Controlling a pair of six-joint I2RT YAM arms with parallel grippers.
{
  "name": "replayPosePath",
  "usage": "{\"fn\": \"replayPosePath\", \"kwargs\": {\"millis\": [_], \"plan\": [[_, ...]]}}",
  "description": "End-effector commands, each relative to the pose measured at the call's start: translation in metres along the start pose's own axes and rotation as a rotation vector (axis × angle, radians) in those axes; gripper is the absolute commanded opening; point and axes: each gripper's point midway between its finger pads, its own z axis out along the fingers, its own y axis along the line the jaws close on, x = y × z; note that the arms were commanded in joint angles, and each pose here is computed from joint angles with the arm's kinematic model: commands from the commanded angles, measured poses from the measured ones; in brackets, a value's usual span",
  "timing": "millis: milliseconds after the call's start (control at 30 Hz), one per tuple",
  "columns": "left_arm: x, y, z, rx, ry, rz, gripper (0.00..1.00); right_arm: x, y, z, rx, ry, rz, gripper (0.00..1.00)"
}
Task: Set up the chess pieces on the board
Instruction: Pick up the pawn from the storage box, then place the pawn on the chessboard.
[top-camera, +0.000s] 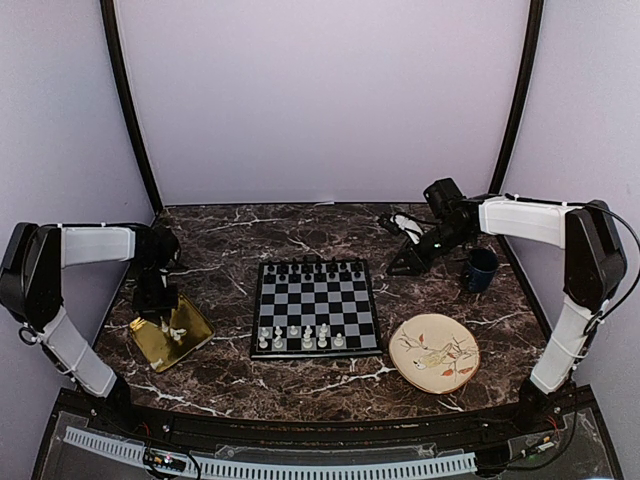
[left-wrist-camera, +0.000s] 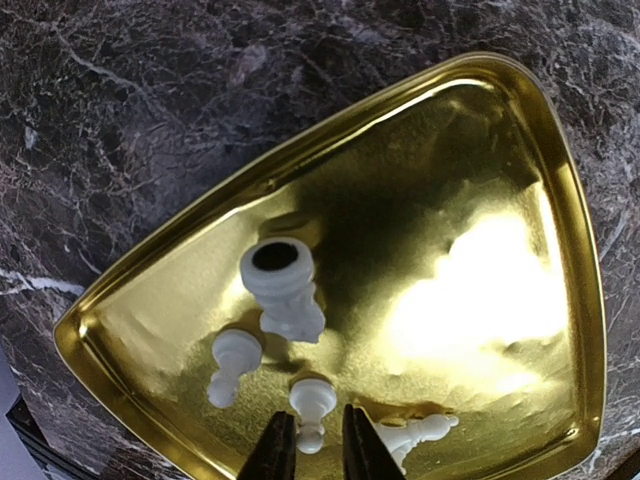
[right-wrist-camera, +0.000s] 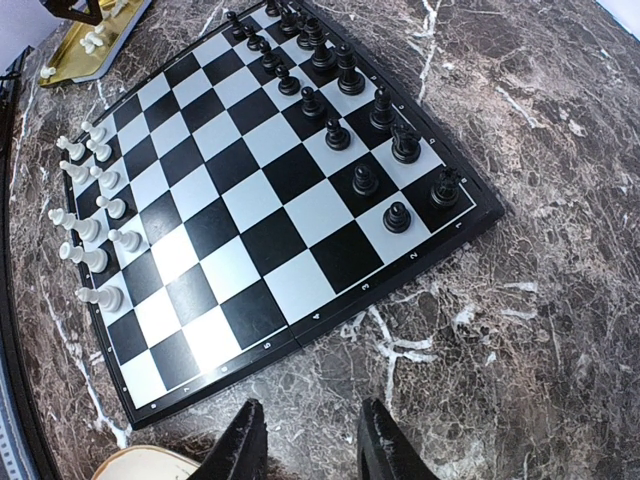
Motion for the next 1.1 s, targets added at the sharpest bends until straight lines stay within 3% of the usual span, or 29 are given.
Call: {"fn": "replayPosePath", "kwargs": {"millis": [0,233,433,533,667,800,967,1067], "plan": [[0.006,0.002,0.005,0.002,0.031,-0.002,0.19,-0.009,0.0,-0.002,-0.002,-0.02,-0.025,0.32],[0.009,0.001,0.01,-0.002,0.062,0.004,0.16,-0.008,0.001,-0.002,-0.005,-0.018,-0.023,0.32],[0.009,0.0,0.007,0.001,0.071,0.015,0.07,-0.008,0.001,-0.002,-0.004,-0.019,-0.024,0.32],[0.009,-0.002,-0.009,0.021,0.073,0.019,0.04,-0.008,0.0,-0.002,-0.004,-0.019,-0.023,0.32],[-0.009,-0.012,-0.05,0.081,-0.02,0.037,0.03,-0.008,0.0,-0.001,-0.005,-0.018,-0.023,0.32],[-0.021,-0.049,-0.085,0.23,-0.11,0.127,0.02,-0.008,0.001,0.0,-0.011,-0.016,-0.021,0.32],[-0.007,-0.149,-0.126,0.494,-0.2,0.426,0.0,-0.008,-0.001,0.0,0.0,-0.01,-0.023,0.32],[0.013,-0.203,-0.143,0.592,-0.187,0.577,0.01,-0.006,-0.004,0.001,0.016,-0.003,-0.021,0.32]]}}
